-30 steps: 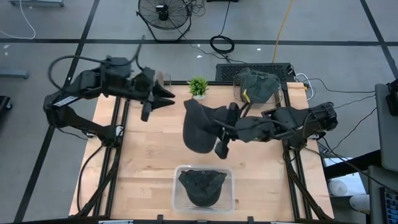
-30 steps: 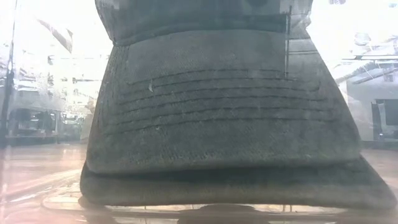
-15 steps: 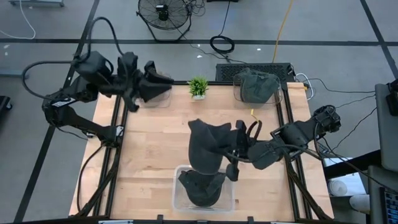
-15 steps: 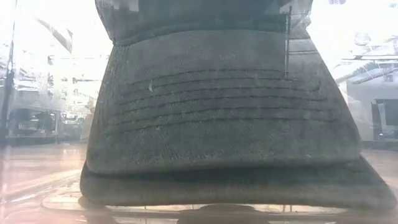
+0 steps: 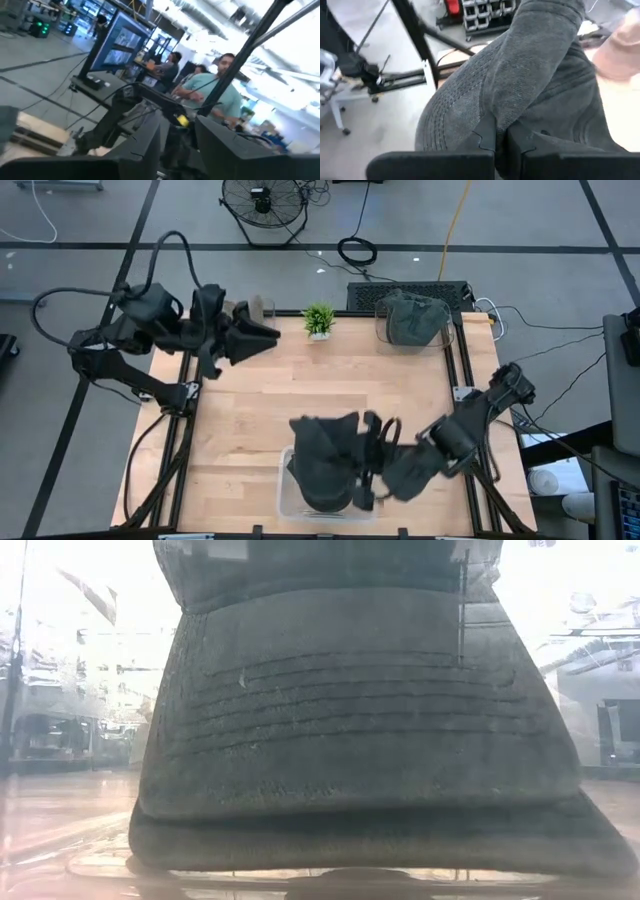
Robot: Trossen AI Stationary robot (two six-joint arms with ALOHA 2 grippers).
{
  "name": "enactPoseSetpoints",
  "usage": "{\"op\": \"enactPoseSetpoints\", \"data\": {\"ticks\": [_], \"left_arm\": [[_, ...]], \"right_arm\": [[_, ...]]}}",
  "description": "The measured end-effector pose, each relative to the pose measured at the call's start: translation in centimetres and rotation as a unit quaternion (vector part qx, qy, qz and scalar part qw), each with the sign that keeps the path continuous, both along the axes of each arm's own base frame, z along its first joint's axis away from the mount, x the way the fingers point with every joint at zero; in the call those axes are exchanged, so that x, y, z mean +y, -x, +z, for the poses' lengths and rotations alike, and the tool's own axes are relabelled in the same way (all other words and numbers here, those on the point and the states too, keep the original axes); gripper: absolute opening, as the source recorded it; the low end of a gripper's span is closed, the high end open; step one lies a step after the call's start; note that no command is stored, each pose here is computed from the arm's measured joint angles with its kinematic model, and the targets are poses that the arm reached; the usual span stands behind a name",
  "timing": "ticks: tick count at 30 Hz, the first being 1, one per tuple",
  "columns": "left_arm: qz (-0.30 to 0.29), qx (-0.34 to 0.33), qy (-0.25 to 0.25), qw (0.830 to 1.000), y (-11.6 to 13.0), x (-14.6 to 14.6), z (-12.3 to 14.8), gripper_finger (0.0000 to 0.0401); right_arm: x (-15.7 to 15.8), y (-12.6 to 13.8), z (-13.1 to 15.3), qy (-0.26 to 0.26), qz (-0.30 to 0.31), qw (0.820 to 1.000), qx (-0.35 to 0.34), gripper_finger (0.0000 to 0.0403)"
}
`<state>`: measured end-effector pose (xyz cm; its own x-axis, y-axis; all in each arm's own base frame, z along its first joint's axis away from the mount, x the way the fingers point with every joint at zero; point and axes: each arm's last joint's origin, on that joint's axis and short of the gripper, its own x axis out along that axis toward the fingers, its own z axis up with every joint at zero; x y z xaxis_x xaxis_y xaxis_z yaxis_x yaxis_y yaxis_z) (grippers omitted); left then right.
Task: Pick & Place hat
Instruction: Put the black cap into the white transparent bin
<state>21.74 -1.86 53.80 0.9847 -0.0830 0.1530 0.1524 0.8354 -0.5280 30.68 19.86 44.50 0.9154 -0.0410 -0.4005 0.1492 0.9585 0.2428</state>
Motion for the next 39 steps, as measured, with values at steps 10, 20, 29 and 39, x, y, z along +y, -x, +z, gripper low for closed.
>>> {"op": "enactPoseSetpoints", "data": {"ticks": [10, 20, 29, 39], "left_arm": [[0.034, 0.143, -0.041, 0.988, -0.4, -1.8, -3.0, 0.0131], [-0.008, 0.256, -0.061, 0.965, -3.3, -5.8, -6.6, 0.0131], [-0.037, 0.270, -0.073, 0.959, -3.7, -8.4, -7.5, 0.0131], [-0.030, 0.272, -0.025, 0.961, -3.3, -9.4, -7.4, 0.0131]], "right_arm": [[2.5, -1.1, -4.7, -0.012, -0.017, 0.995, 0.103, 0.0000], [2.5, -3.9, -7.3, -0.048, 0.011, 0.987, 0.153, 0.0002], [3.5, -5.2, -10.1, -0.080, -0.016, 0.979, 0.185, 0.0009], [4.2, -6.5, -13.5, -0.131, 0.010, 0.977, 0.169, 0.0023]]}}
